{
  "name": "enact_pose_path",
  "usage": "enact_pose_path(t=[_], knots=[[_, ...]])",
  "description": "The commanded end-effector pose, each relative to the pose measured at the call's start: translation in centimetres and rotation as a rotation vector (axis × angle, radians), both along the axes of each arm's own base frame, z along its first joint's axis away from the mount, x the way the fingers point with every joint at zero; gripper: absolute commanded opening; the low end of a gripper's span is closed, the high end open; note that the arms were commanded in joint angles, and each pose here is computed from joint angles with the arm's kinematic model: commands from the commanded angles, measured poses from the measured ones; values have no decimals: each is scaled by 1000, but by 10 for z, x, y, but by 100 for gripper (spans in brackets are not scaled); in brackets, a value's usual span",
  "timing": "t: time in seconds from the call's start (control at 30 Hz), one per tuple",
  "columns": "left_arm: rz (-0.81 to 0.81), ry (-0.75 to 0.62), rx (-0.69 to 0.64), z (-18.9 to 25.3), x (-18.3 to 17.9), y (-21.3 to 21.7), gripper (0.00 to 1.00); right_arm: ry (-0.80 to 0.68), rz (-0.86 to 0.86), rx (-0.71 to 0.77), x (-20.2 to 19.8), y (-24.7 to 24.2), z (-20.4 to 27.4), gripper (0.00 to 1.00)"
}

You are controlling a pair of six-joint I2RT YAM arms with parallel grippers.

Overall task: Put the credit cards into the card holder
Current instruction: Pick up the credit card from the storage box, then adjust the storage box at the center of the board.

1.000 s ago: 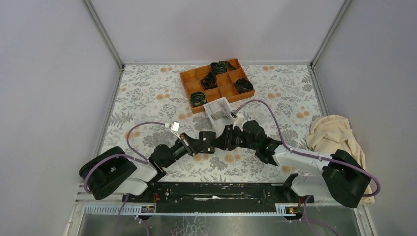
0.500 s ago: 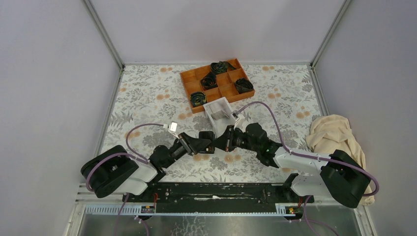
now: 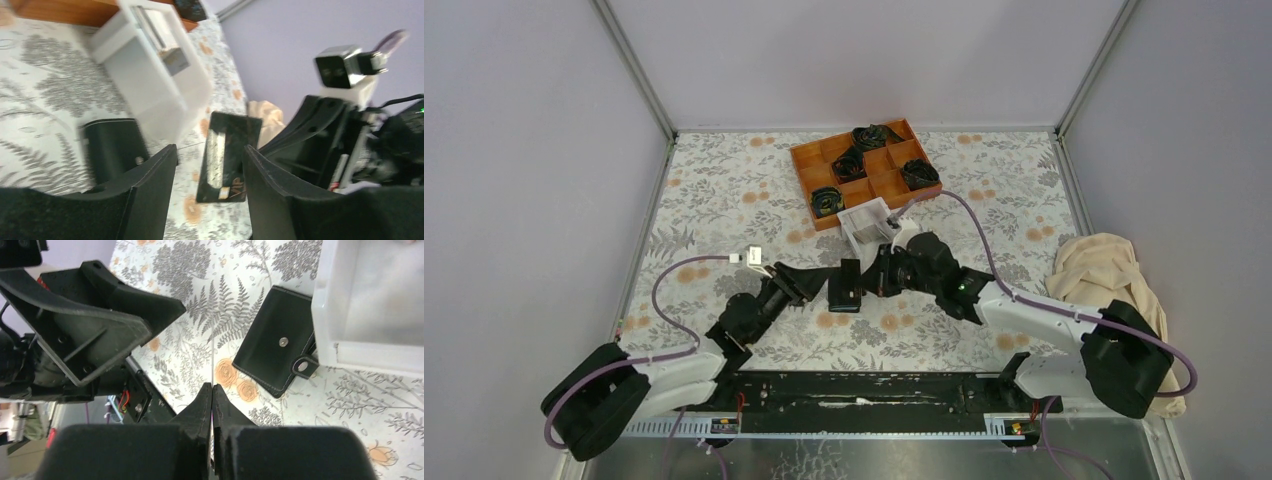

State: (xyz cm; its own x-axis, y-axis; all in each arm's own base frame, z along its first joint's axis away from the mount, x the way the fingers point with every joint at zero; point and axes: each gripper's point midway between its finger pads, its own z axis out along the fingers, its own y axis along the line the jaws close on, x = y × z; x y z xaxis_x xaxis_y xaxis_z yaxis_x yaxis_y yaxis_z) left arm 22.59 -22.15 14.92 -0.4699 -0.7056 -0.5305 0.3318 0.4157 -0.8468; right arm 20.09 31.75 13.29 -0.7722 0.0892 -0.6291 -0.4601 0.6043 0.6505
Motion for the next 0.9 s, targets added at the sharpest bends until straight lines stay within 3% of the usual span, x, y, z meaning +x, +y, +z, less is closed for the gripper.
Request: enact_pose_path(t=[0.0, 0.2, 0.5, 0.87], knots=[[121, 89, 241, -53, 7, 29, 57, -23, -8, -140, 16, 0, -2, 0], [125, 123, 312, -68, 8, 32, 50, 9, 4, -270, 32, 7, -14, 0], [117, 150, 347, -81, 7, 32, 48, -37, -7, -452, 77, 23, -6, 0], [119, 147, 375, -84, 7, 35, 47, -42, -14, -680, 114, 17, -38, 0]])
